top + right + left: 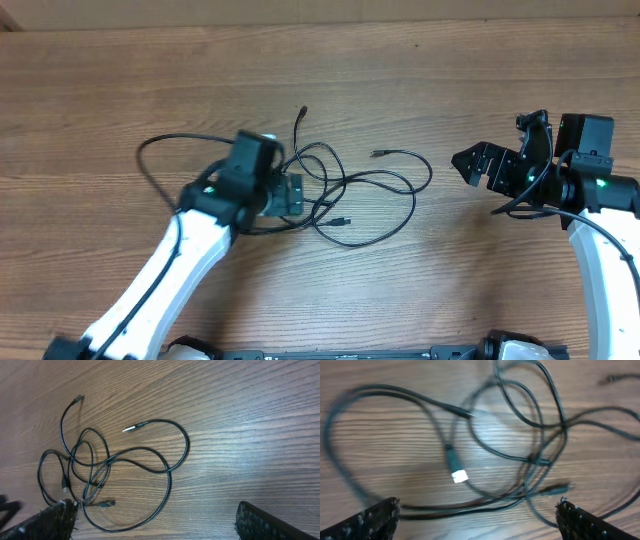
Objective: Untangle cables
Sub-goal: 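Lower the left gripper onto the loose cables on the table, then close the left gripper on one black cable strand and lift it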
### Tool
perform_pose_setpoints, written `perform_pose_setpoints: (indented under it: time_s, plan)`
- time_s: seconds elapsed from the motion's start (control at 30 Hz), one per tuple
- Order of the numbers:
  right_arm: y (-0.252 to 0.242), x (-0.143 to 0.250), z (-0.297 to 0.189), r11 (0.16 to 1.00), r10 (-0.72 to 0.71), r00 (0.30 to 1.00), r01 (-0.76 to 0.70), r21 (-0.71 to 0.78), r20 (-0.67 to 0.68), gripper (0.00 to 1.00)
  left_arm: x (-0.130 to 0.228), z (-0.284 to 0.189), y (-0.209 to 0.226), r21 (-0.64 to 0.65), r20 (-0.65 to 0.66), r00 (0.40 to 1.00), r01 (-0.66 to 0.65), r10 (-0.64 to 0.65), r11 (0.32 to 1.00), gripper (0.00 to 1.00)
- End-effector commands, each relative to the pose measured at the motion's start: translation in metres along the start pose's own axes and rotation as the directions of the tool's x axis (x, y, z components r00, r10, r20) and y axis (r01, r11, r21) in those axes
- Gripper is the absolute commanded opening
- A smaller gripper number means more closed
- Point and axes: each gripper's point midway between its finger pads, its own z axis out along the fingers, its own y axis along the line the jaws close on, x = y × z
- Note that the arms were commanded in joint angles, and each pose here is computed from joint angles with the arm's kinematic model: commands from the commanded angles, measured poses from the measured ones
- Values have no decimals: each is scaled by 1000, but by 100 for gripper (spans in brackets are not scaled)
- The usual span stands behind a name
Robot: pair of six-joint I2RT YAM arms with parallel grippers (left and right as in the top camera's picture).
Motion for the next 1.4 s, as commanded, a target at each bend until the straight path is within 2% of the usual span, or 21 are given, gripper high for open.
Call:
perform_pose_setpoints:
  time_s: [0.0,0.13,0.23,0.37,0.4,0.53,0.77,0.8,0.87,0.9,0.97,1.0,1.13,1.23,1.37]
  plan:
    - [1,-6,-5,1000,-5,1000,5,6,17,100,18,25,-30,84,-94,994,-43,51,996,100]
    - [1,-6,-5,1000,-5,1000,5,6,16,100,45,48,-61,159,-190,974,-93,123,983,100]
    - [1,-6,-5,1000,-5,1000,5,6,17,100,67,64,-82,160,-231,956,-148,183,976,100]
    - [1,-6,-5,1000,-5,1000,5,6,16,100,78,73,-93,101,-246,965,-62,85,993,100]
    - [1,-6,-5,1000,-4,1000,4,6,15,100,82,77,-92,47,-254,967,14,-2,999,100]
    - [1,-4,-5,1000,-2,1000,2,7,10,100,94,84,-94,-17,-280,948,154,-153,988,100]
    - [1,-4,-5,1000,-1,1000,1,7,9,100,100,89,-105,-18,-292,931,222,-217,975,100]
    - [1,-4,-5,1000,-1,1000,1,7,9,97,99,89,-106,-12,-285,934,219,-213,976,96]
    - [1,-4,-5,1000,-1,1000,1,7,9,92,99,89,-106,-12,-286,934,219,-213,976,69]
    - [1,-4,-5,1000,-1,1000,1,7,9,90,99,89,-106,-13,-287,934,219,-213,976,55]
    - [1,-4,-5,1000,-1,1000,1,7,8,85,99,89,-106,-11,-288,933,220,-214,976,16]
    - [1,-4,-5,1000,-1,1000,1,7,8,83,99,89,-106,-10,-290,933,220,-213,975,4]
    - [0,-2,-5,1000,2,1000,-2,8,2,77,99,89,-106,-13,-287,934,219,-213,976,4]
    - [0,-1,-5,1000,5,1000,-5,9,-3,77,100,89,-107,-5,-293,933,217,-210,976,4]
    - [0,-1,-5,1000,5,1000,-5,10,-4,77,100,85,-114,53,-317,940,151,-127,987,4]
